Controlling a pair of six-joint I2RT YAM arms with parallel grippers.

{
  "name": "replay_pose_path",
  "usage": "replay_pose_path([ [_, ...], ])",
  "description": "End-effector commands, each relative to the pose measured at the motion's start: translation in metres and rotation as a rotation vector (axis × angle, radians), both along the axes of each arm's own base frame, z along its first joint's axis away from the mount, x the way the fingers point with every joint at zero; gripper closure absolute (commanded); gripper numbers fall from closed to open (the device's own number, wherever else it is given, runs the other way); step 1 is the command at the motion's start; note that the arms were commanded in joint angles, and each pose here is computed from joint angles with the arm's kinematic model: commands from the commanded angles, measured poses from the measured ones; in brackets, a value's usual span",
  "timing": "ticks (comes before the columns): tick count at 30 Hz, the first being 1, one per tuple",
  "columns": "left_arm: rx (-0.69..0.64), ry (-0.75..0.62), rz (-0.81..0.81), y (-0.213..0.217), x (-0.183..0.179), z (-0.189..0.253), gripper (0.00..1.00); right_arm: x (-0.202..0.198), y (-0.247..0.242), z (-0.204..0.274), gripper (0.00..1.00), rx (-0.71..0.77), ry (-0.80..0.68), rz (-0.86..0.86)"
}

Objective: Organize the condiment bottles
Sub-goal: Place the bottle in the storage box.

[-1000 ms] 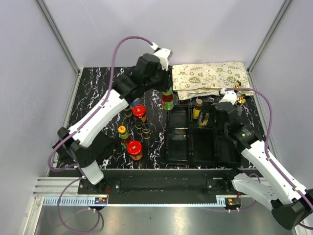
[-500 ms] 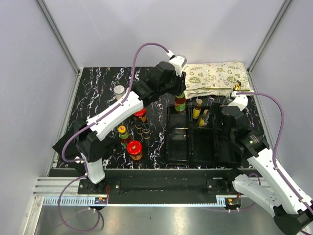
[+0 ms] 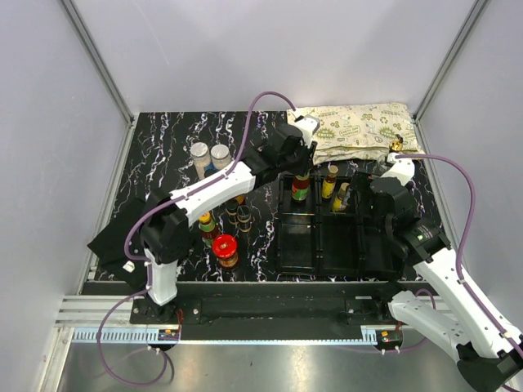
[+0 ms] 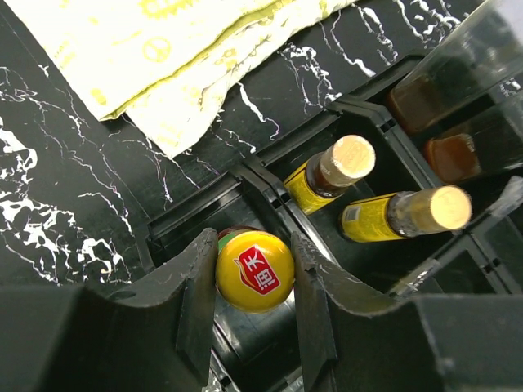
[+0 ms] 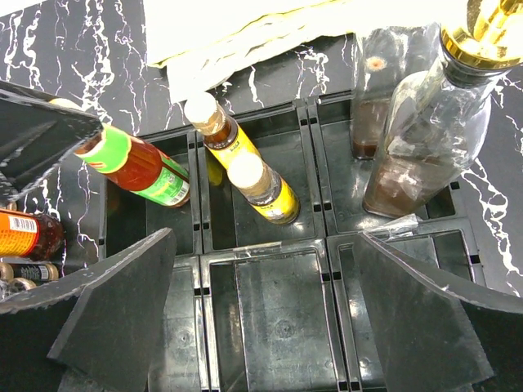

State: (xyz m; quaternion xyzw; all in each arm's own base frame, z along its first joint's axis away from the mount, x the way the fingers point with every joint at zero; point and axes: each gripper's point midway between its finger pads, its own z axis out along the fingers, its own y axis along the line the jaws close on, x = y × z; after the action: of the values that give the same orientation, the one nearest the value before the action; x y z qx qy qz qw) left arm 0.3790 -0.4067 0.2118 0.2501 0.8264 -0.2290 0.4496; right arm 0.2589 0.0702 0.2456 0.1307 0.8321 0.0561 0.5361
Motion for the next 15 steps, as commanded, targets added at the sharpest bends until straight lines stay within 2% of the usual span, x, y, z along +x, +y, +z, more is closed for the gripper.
replay_pose_path([
  [1,-0.169,-0.201,-0.025,-0.024,0.018,0.062,1.0,0.001,-0.007,0.007,0.0,0.005,-0.029,-0.042],
  [11,-0.159,-0.207,-0.051,-0.032,0.021,0.039,1.0,0.001,-0.009,0.01,0.0,-0.003,-0.037,-0.047],
  [14,-0.152,-0.198,-0.054,-0.032,0.021,0.032,0.9,0.001,-0.009,0.011,0.0,-0.002,-0.039,-0.045],
  [15,-0.151,-0.2,-0.054,-0.031,0.021,0.032,0.83,0.001,-0.009,0.01,0.0,-0.003,-0.036,-0.043],
])
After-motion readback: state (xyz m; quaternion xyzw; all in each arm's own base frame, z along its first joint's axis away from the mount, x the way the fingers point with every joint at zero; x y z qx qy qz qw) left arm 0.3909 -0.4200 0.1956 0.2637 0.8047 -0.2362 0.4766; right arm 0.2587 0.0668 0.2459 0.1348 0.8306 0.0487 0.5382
